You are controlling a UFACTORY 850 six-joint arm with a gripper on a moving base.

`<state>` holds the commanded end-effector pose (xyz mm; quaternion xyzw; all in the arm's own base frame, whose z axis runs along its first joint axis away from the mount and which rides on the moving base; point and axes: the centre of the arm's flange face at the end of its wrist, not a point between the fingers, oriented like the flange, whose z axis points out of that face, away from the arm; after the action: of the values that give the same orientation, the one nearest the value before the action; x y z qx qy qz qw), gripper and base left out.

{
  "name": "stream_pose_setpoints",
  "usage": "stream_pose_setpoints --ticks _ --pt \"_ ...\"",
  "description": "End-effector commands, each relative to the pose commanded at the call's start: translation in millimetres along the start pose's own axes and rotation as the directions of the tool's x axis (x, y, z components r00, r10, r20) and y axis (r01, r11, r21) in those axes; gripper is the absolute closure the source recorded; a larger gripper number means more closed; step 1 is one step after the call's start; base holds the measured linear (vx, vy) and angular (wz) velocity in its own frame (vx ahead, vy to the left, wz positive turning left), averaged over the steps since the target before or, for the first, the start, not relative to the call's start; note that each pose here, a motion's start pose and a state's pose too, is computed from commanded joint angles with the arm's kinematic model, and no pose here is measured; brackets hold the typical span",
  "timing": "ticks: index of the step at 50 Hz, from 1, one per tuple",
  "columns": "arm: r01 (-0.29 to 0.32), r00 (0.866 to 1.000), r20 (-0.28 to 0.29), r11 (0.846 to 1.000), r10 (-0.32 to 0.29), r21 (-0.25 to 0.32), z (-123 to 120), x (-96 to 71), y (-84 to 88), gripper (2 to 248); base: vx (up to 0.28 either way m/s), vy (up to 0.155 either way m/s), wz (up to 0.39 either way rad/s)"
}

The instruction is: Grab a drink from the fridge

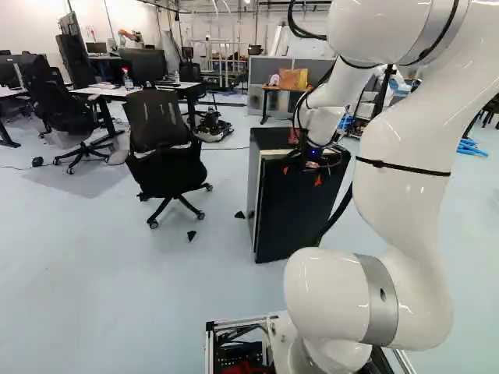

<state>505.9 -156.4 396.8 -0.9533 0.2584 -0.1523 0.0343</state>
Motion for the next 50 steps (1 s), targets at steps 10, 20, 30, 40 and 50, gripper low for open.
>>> stream_pose_setpoints --ticks 10,20,30,40,50 --pt "0.02 1.0 -0.014 1.0 -0.02 -0.002 1.7 4.3 -4.3 3 0.0 0.0 0.0" --pt "0.039 0.999 -0.028 0.999 -0.039 -0.005 2.8 7.4 -7.6 3 0.0 0.0 0.0" --pt "0.051 0.998 -0.041 0.999 -0.052 -0.009 2.8 8.6 -7.3 3 0.0 0.0 0.0" --pt "0.064 0.996 -0.054 0.998 -0.065 -0.014 2.7 9.7 -7.0 3 0.0 0.0 0.0" --pt "0.077 0.995 -0.068 0.997 -0.078 -0.019 2.6 11.0 -6.7 3 0.0 0.0 0.0"
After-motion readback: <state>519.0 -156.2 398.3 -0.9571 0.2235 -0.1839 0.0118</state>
